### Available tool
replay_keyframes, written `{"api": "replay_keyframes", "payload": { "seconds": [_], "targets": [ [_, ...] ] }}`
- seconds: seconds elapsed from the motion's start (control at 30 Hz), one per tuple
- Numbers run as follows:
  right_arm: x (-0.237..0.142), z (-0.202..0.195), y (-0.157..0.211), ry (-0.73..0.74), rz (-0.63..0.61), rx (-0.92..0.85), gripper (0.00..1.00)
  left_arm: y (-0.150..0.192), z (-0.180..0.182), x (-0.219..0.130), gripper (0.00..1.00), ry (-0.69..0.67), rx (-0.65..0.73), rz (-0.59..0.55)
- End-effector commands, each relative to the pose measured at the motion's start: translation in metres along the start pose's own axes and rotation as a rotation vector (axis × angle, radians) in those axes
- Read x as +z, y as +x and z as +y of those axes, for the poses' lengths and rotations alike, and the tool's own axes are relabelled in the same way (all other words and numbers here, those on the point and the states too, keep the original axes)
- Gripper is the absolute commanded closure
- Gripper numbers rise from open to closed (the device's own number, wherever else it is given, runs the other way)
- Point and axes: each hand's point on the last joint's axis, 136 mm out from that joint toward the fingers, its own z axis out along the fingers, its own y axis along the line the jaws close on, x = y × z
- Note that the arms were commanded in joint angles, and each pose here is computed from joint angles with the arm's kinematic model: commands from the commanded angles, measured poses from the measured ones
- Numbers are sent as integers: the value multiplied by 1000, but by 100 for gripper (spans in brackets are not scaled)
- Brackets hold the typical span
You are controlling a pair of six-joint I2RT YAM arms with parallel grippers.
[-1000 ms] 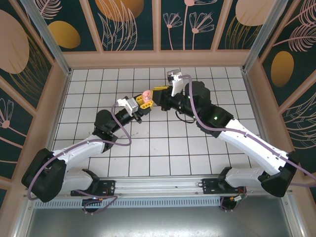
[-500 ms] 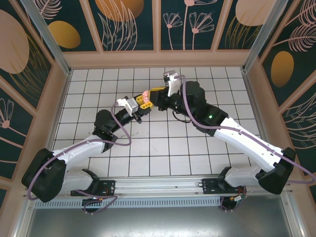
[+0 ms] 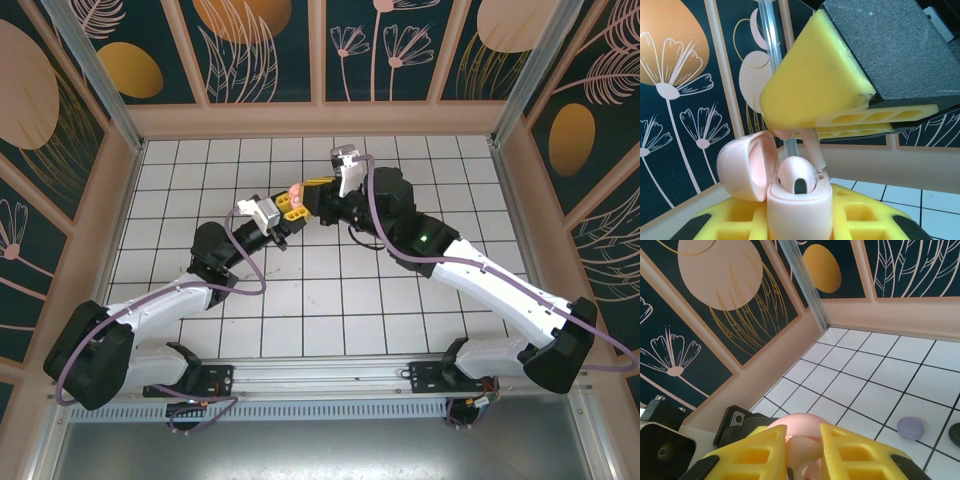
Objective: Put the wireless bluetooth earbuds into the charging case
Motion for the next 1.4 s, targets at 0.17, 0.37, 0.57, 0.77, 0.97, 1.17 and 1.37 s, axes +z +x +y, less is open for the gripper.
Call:
{"api": "replay_keyframes", "payload": {
  "seconds": [0.17, 0.37, 0.57, 0.77, 0.97, 1.17, 1.37],
  "targets": [
    [7, -5, 4, 19, -13, 9, 79, -34, -8, 3, 100, 47, 23, -92],
    [8, -8, 18, 17, 15, -15, 79, -41, -7, 2, 100, 39, 22, -118],
    [2, -4, 41, -12, 52, -72, 79, -51, -2, 0, 100, 9, 24, -145],
    [0, -6, 42, 9, 51, -62, 69, -51, -1, 1, 100, 4, 22, -144],
    [-18, -3, -17, 50, -55, -28, 48, -39, 0, 2, 100, -4, 5, -109],
    [-44, 0, -65, 21, -122, 23, 39, -21, 0, 1, 100, -5, -21, -71],
    [-18, -29, -53, 86, 12, 66, 45, -1, -4, -2, 100, 8, -61, -24]
  ]
}}
